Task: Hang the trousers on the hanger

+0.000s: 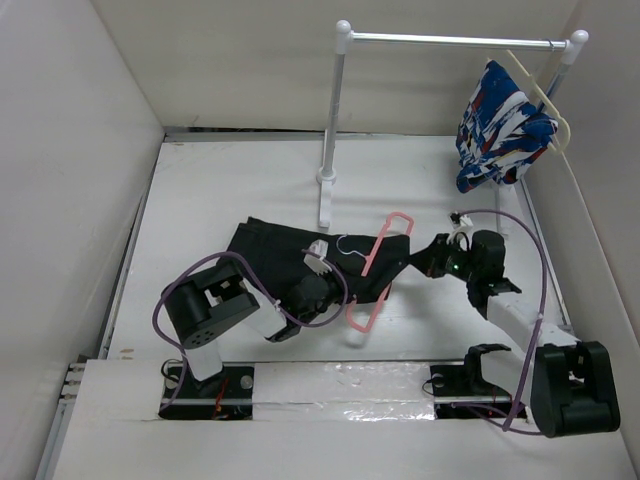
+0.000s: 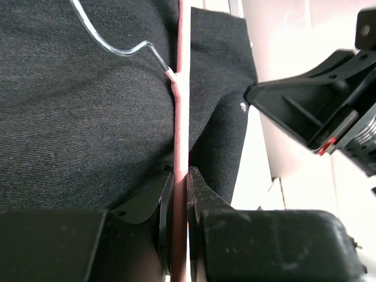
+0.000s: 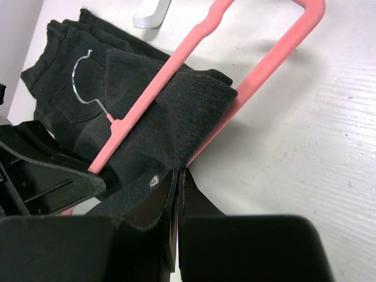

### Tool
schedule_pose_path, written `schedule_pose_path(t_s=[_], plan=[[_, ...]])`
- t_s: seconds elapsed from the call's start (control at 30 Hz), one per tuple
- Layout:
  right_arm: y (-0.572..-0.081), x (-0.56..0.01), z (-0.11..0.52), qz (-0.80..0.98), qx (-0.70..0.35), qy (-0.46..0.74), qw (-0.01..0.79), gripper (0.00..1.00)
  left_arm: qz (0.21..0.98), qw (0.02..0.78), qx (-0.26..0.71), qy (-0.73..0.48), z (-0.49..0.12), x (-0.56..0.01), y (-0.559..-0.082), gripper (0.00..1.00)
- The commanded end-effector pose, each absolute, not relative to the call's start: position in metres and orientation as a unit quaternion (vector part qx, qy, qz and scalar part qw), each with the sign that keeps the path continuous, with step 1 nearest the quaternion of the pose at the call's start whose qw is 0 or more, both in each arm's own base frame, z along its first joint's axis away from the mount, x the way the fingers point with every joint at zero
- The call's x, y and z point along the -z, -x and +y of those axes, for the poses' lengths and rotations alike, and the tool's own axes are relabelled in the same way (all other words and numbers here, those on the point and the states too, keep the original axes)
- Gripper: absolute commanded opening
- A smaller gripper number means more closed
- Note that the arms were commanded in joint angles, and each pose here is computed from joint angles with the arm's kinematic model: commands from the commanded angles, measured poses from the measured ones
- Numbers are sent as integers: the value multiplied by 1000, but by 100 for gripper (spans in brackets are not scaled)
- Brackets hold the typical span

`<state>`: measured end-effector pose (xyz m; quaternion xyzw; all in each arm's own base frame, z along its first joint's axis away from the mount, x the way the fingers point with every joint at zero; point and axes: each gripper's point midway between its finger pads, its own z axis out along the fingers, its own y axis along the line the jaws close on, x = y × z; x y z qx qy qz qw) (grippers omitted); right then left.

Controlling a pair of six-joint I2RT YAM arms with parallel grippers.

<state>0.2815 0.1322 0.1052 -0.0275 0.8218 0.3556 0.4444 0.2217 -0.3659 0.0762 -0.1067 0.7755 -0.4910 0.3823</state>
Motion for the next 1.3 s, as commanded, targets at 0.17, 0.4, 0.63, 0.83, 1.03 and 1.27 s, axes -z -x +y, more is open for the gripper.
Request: schedule_pose_path(t_s=[0.17,0.4,0.63,0.83,1.03,1.27], plan=[[-316,-127,124,804,-325,39,496,0,806,370,460,52,-402,-52,-205,0],[-308,-107,151,810,-343,57,471,0,815,336,467,67,-443,-26,-201,0],[-306,-122,141,809,-327,71,482,0,826,384,395,121,-418,-16,-230,0],[-305,-128,93,809,-298,36,505,0,833,424,316,162,-338,-5,-256,0],[-307,-130,67,799,-309,8,516,0,834,442,282,171,-294,-3,-255,0],[-318,-163,40,770,-344,-25,536,0,843,446,246,173,-272,10,-256,0]])
